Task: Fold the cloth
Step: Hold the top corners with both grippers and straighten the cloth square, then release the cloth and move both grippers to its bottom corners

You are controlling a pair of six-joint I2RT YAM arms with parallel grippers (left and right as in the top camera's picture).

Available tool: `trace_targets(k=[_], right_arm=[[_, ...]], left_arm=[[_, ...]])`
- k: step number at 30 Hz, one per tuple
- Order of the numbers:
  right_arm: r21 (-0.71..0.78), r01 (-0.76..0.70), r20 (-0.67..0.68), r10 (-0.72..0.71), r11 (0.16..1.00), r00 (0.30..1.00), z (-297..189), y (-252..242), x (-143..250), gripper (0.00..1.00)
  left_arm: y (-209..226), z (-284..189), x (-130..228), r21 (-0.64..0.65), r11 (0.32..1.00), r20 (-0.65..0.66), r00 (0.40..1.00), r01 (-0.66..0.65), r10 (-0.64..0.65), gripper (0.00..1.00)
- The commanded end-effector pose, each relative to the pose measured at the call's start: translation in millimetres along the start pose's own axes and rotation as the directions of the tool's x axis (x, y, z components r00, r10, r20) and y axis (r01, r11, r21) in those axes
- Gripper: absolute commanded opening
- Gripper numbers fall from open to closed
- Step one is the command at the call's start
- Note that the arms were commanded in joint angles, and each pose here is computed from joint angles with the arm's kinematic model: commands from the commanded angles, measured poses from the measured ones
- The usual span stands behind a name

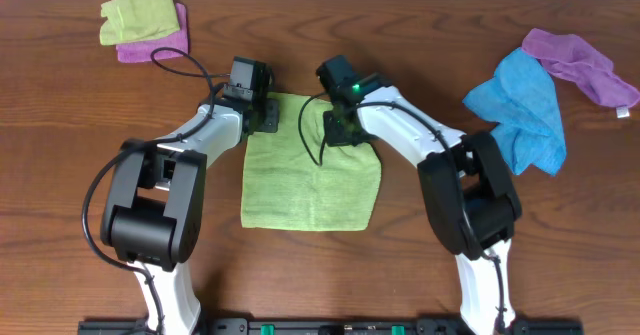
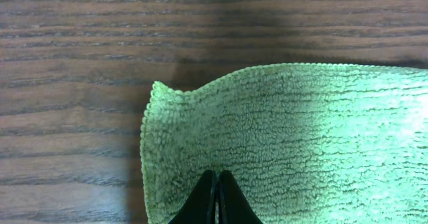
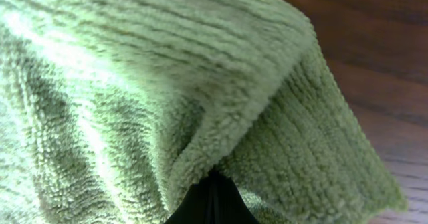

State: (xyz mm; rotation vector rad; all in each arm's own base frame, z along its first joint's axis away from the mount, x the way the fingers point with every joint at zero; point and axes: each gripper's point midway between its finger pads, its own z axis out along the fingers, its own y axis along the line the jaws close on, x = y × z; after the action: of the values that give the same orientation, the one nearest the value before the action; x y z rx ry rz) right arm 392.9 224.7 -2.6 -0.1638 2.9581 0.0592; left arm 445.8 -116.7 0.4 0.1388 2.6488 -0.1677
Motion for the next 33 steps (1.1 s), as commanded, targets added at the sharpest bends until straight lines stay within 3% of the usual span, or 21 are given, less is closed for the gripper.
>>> trace_targets(k=[1, 10, 17, 21, 23, 27, 32, 33], right_arm=[[0.034, 0.032, -0.048, -0.030, 0.999, 0.998, 10, -4, 15, 0.02], [0.190, -0.072, -0.030, 0.079, 0.979, 0.996, 8, -66, 4, 0.02], [0.169, -0.153, -0.012, 0.157, 0.974, 0.987, 10, -93, -9, 0.02], [0.143, -0.142, 0.009, 0.142, 0.979, 0.990, 11, -92, -18, 0.13], [0.136, -0.126, 0.028, 0.123, 0.983, 0.992, 9, -91, -24, 0.08], [0.119, -0.100, 0.069, 0.092, 0.988, 0.993, 1, -87, -41, 0.11], [0.101, -0.086, 0.135, 0.072, 0.991, 0.988, -32, -80, -71, 0.44], [0.097, -0.080, 0.150, 0.065, 0.992, 0.987, -41, -79, -78, 0.47]], left_arm=[[13, 4, 7, -0.021, 1.000, -0.038, 0.999, 0.015, -0.016, 0.06], [26, 3, 12, -0.036, 0.999, -0.058, 0.998, 0.028, -0.030, 0.06], [27, 3, 11, -0.036, 0.999, -0.057, 0.998, 0.026, -0.028, 0.06], [26, 3, 11, -0.036, 0.999, -0.057, 0.998, 0.026, -0.028, 0.06], [26, 3, 11, -0.036, 0.999, -0.055, 0.998, 0.026, -0.028, 0.06], [26, 2, 5, -0.034, 0.999, -0.042, 0.999, 0.026, -0.027, 0.06], [23, -9, -19, -0.030, 0.999, -0.013, 1.000, 0.025, -0.025, 0.06], [22, -13, -27, -0.030, 0.999, -0.006, 1.000, 0.024, -0.024, 0.06]])
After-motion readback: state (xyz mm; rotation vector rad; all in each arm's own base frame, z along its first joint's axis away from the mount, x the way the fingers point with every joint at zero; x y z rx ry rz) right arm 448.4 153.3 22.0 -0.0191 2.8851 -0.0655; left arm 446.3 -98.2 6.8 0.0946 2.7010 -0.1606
